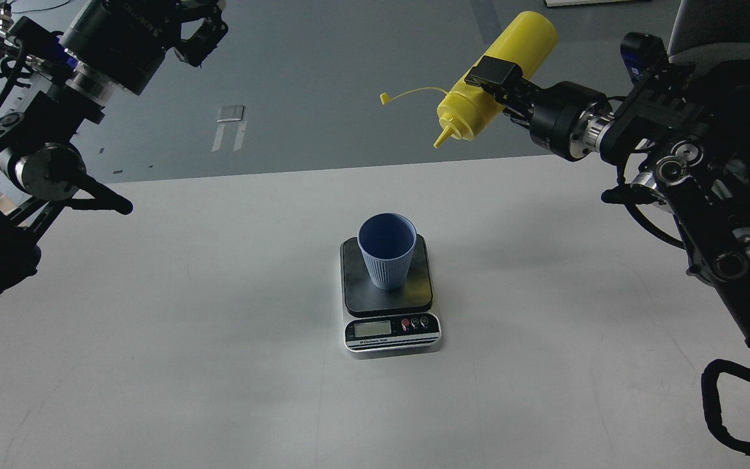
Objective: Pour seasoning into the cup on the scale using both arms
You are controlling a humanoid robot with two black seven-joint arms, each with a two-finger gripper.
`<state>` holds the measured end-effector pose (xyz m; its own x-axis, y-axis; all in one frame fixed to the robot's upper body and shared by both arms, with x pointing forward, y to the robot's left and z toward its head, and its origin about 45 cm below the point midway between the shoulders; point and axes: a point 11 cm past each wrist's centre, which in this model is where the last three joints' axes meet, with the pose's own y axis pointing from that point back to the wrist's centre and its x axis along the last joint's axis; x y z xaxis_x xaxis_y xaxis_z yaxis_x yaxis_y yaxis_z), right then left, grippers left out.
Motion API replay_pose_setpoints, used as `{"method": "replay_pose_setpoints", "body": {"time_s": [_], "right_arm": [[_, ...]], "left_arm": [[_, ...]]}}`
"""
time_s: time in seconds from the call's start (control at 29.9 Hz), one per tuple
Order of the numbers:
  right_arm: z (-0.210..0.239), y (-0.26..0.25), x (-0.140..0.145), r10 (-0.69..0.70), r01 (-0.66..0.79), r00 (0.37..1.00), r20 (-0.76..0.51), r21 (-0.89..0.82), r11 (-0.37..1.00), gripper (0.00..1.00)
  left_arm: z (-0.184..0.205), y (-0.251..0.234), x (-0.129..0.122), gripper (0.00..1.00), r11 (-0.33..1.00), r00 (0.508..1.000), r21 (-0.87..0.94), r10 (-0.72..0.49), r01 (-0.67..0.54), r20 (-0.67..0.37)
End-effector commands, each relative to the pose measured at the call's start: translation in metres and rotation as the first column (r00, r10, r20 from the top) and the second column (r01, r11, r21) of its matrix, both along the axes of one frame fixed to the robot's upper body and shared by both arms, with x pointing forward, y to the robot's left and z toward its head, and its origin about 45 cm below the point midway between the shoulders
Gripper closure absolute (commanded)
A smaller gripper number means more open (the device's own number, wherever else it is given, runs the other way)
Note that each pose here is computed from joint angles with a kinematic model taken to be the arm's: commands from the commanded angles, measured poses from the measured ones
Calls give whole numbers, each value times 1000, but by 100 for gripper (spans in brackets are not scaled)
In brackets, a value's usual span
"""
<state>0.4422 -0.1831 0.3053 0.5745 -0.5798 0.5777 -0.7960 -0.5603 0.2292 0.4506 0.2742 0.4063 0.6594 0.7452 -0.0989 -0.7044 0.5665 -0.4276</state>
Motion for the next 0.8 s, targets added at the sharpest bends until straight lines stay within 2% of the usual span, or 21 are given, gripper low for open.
{"method": "replay_pose_setpoints", "body": {"time_s": [0.0,0.43,0.77], "right_arm": [[3,24,-8,72,-70,997,33,-59,996,100],[15,79,-41,279,-232,948,152,-267,935,100],[16,58,-40,299,-171,922,245,-436,884,100]], "left_arm": [[1,1,0,2,1000,1000,-1,2,-2,2],[7,4,0,2,1000,1000,-14,10,-9,16],[7,2,1,2,1000,1000,-21,15,-15,16]]}}
